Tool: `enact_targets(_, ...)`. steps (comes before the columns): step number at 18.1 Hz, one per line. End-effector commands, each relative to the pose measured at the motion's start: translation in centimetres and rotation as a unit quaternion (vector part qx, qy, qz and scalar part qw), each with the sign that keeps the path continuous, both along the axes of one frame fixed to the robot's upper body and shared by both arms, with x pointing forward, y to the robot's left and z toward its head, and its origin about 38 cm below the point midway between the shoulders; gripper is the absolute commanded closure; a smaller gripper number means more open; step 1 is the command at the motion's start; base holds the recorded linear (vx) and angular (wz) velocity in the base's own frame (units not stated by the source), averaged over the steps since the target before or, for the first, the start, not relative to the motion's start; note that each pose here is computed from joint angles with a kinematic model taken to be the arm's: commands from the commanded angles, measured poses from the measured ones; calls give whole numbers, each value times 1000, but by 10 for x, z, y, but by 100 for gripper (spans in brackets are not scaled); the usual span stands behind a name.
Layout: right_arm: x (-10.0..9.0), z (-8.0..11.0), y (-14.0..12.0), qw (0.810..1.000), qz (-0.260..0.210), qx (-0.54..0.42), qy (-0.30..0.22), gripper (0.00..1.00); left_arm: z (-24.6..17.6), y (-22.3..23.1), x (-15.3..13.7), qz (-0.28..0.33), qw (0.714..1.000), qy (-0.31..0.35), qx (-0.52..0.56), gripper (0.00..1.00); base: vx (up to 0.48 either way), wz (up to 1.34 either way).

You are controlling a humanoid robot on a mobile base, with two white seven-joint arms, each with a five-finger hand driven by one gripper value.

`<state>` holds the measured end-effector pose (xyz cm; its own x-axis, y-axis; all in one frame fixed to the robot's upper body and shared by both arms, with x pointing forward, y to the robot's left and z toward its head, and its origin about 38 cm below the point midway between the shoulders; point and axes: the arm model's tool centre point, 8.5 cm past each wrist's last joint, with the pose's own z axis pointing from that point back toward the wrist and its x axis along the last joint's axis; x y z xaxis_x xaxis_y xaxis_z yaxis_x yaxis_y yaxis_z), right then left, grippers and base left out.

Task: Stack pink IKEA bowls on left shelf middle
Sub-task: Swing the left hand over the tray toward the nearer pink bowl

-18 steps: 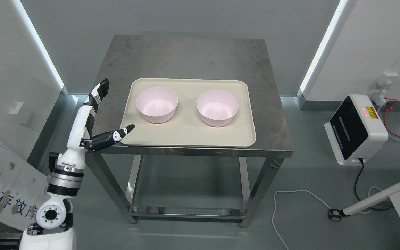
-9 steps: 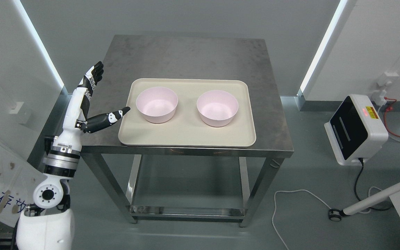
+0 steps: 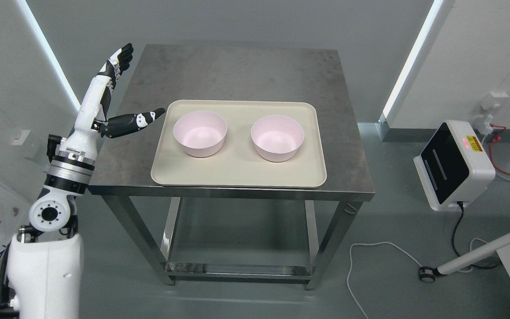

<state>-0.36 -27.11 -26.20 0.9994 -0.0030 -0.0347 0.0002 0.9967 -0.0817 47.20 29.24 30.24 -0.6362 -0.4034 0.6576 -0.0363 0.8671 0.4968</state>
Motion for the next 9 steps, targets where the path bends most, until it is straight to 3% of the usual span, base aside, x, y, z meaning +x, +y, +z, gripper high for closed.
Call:
enact_targets(1, 11, 1, -11, 1000, -4, -9, -16, 0, 49, 41, -3, 49, 988, -29, 140, 5, 0, 0)
enact_targets(4, 11, 1, -11, 1000, -4, -9, -16, 0, 70, 48, -7, 52, 971, -52, 226, 5, 0, 0)
enact_targets(7, 11, 1, -11, 1000, -4, -9, -16, 0, 95, 45, -16, 37, 931, -68, 357, 5, 0, 0)
enact_targets(9, 11, 1, -11, 1000, -4, -9, -16, 0, 106, 36, -14, 24, 907, -72, 415, 1, 0, 0)
